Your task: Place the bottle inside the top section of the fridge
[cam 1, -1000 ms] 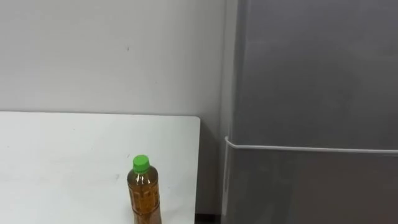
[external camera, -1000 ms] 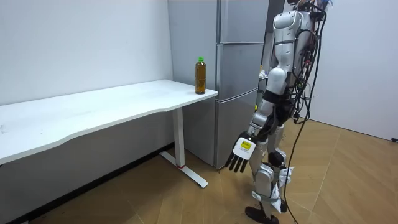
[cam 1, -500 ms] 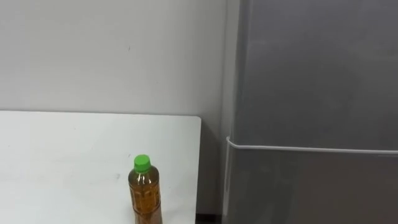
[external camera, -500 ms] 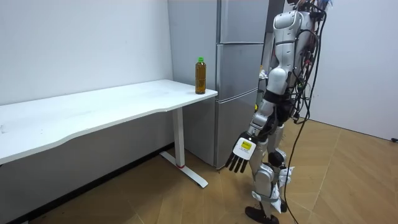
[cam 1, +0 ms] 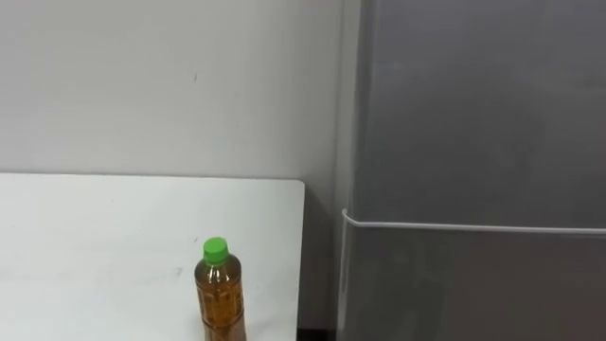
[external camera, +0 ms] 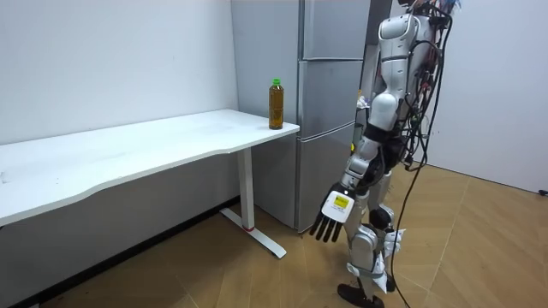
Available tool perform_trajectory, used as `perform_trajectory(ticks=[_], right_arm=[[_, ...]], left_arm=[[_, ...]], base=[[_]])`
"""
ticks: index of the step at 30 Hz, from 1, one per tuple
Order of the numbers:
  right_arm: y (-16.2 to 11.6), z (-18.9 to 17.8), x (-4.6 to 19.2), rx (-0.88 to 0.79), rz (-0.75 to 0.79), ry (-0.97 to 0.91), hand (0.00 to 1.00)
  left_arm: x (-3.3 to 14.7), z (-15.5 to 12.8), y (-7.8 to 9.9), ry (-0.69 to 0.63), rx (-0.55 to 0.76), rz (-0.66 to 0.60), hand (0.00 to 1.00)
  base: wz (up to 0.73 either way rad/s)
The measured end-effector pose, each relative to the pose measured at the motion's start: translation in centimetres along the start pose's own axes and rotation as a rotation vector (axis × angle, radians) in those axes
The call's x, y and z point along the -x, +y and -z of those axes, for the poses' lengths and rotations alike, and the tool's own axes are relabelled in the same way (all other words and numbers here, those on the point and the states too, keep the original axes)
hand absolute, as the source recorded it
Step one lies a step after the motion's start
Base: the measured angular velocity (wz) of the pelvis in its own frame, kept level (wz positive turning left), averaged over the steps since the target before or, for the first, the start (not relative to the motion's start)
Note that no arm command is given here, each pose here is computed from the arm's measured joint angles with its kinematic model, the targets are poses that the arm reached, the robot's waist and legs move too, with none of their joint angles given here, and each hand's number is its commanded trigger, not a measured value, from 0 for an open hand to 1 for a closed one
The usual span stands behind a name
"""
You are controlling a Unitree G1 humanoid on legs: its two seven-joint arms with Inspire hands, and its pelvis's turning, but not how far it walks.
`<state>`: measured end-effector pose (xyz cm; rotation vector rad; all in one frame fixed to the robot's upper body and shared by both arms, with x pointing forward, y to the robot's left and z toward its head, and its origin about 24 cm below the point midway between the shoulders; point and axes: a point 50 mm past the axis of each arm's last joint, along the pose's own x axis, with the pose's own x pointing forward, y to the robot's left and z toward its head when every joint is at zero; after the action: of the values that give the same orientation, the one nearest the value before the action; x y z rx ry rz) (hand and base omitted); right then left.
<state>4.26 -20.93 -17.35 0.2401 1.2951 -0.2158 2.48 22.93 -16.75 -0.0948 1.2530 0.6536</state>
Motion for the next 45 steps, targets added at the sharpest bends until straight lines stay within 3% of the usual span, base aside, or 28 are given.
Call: perform_trajectory(ticks=[10, 24, 30, 36, 41, 45], right_arm=[[-0.6, 0.1, 0.1, -0.064, 0.013, -0.012, 0.00], [-0.9, -0.5, 0.2, -0.043, 0.016, -0.041, 0.00], [-1.1, -0.2, 0.3, -0.064, 0.014, -0.052, 0.00], [-1.2, 0.0, 0.4, -0.072, 0.017, -0.050, 0.00], [-1.4, 0.3, 0.5, -0.097, 0.023, -0.047, 0.00], [-1.4, 0.5, 0.5, -0.105, 0.022, -0.044, 0.00]], left_arm=[[0.0, -4.7, 0.3, -0.150, 0.192, -0.071, 0.00], [2.6, -13.7, 0.3, -0.498, 0.490, -0.132, 0.00], [6.1, -18.6, 2.0, -0.729, 0.658, -0.138, 0.00], [9.4, -21.4, 3.1, -0.895, 0.764, -0.123, 0.00], [13.2, -23.6, 3.7, -1.124, 0.707, -0.157, 0.00], [15.1, -24.7, 3.9, -1.220, 0.724, -0.132, 0.00]], base=[[0.02], [-0.01], [0.00], [-0.02], [0.01], [0.01]])
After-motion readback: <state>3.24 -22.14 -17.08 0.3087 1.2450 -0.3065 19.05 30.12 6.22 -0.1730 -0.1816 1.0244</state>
